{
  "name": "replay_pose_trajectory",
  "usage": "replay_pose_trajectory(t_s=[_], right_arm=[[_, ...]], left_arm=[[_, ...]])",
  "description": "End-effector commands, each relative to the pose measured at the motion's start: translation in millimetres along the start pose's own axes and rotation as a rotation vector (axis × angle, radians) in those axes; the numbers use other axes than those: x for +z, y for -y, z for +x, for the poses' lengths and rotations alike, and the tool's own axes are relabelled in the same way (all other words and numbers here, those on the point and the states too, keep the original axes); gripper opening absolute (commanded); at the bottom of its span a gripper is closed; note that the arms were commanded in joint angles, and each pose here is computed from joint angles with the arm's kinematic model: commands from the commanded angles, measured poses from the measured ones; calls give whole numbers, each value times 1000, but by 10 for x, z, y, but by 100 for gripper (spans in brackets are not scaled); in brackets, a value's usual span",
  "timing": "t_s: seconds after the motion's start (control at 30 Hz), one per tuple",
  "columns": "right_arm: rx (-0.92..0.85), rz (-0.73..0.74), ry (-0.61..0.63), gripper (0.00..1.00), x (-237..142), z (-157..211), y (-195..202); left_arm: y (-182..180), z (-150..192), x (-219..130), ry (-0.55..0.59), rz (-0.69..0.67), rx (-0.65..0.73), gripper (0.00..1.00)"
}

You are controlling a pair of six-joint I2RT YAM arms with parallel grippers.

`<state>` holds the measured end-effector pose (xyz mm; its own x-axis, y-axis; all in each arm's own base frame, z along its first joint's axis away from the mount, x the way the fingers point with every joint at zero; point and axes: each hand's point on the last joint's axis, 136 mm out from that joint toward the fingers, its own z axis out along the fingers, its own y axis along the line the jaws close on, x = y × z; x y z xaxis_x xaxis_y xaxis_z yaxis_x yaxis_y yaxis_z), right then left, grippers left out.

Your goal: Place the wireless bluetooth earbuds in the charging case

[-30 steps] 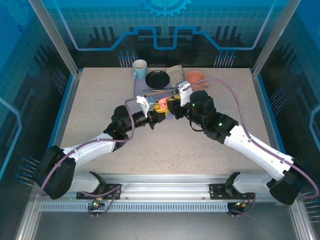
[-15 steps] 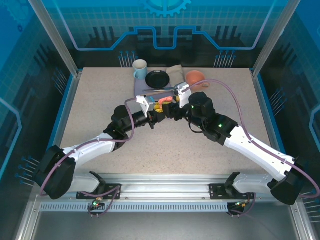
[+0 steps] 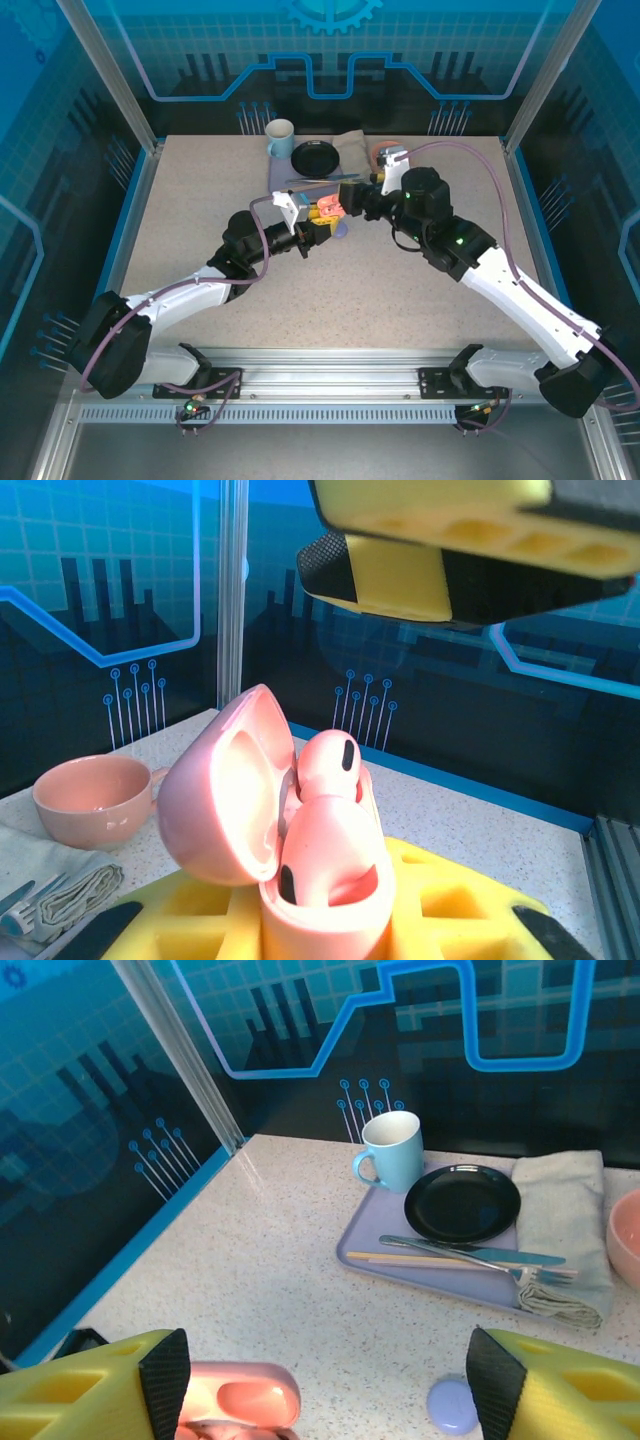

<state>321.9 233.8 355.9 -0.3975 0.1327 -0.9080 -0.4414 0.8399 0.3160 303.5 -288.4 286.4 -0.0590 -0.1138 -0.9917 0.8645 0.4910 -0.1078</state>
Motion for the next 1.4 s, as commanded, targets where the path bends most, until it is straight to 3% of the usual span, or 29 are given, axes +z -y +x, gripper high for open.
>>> replay_pose_trajectory(t_s=[0.0, 0.37, 0.6, 0.93, 1.37], right_arm=[[97, -49, -8, 78, -32, -152, 13], [246, -262, -311, 79, 439, 113, -70], [292, -349, -383, 77, 539, 332, -228], [280, -434, -486, 72, 401, 627, -544], [353, -406, -516, 69, -152, 907, -493]], left_arm=[[65, -237, -9, 61, 29, 28, 0], [175, -60, 35, 9, 117, 4, 0], [116, 29, 113, -16, 109, -12, 0], [-26, 112, 263, -26, 75, -42, 0], [-334, 184, 309, -34, -27, -77, 0]])
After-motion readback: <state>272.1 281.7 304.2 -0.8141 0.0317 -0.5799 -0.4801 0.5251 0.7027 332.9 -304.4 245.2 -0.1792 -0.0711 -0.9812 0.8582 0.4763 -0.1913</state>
